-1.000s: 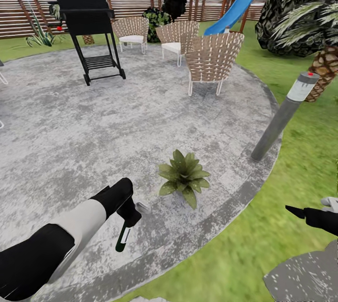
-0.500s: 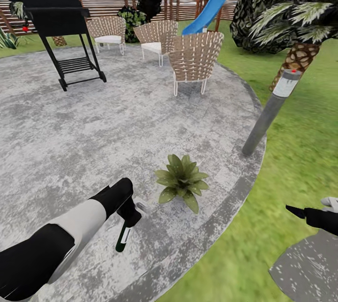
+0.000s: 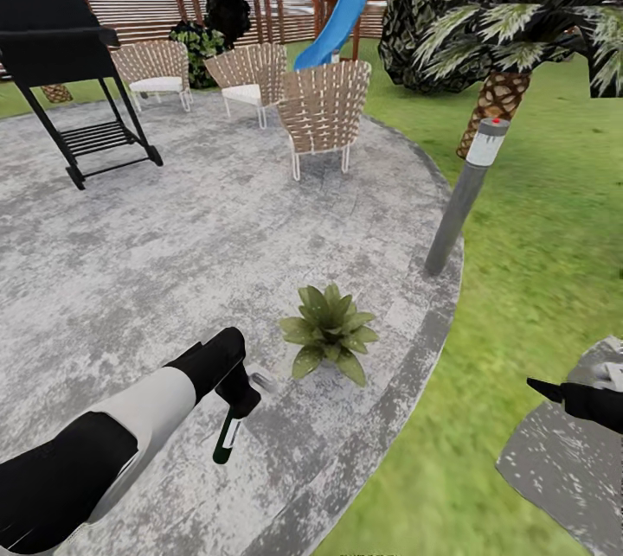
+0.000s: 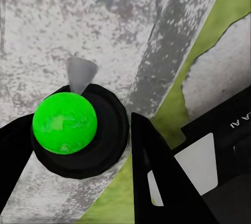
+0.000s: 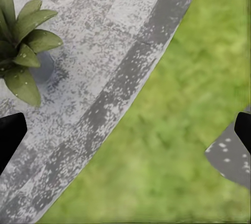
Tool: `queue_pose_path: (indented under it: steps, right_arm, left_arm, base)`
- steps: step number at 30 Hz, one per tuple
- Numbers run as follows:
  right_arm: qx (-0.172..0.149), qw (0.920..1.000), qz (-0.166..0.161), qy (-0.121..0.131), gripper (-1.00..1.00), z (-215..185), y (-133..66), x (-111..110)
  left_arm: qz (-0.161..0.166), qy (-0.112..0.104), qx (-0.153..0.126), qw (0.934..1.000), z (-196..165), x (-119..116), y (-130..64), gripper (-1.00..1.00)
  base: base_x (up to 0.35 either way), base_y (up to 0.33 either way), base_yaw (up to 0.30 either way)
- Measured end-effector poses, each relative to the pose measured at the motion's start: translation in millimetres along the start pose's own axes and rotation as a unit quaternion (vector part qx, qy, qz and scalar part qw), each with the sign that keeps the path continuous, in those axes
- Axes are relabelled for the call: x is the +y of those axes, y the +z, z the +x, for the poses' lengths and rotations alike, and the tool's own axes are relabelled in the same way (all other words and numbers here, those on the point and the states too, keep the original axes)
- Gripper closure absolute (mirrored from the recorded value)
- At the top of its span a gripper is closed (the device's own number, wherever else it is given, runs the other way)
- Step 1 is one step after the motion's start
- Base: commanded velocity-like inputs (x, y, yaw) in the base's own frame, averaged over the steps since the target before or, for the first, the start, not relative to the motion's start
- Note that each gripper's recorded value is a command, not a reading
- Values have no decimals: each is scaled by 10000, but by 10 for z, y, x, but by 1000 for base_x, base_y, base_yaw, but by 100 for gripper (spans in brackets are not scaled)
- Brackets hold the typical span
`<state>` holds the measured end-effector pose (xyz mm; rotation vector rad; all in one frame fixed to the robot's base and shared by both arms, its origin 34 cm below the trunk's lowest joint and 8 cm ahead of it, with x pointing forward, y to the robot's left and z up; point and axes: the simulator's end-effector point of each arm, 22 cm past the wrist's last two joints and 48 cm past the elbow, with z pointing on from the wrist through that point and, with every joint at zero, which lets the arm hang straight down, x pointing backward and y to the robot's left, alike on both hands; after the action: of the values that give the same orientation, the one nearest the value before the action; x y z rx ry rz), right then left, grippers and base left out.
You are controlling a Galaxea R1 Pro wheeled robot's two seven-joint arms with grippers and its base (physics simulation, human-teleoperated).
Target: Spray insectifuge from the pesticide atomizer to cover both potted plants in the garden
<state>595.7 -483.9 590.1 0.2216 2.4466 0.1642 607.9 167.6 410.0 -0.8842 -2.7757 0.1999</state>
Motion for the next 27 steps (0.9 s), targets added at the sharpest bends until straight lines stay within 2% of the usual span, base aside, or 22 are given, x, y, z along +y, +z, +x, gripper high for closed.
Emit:
queue_pose_path:
  steps: [27]
  right_arm:
    - [-1,10000,0,-1,-100,0,0,0]
  left_arm:
    - [-8,-1,-9,10000,-11,7,-13,100]
  base:
    - [0,299,-273]
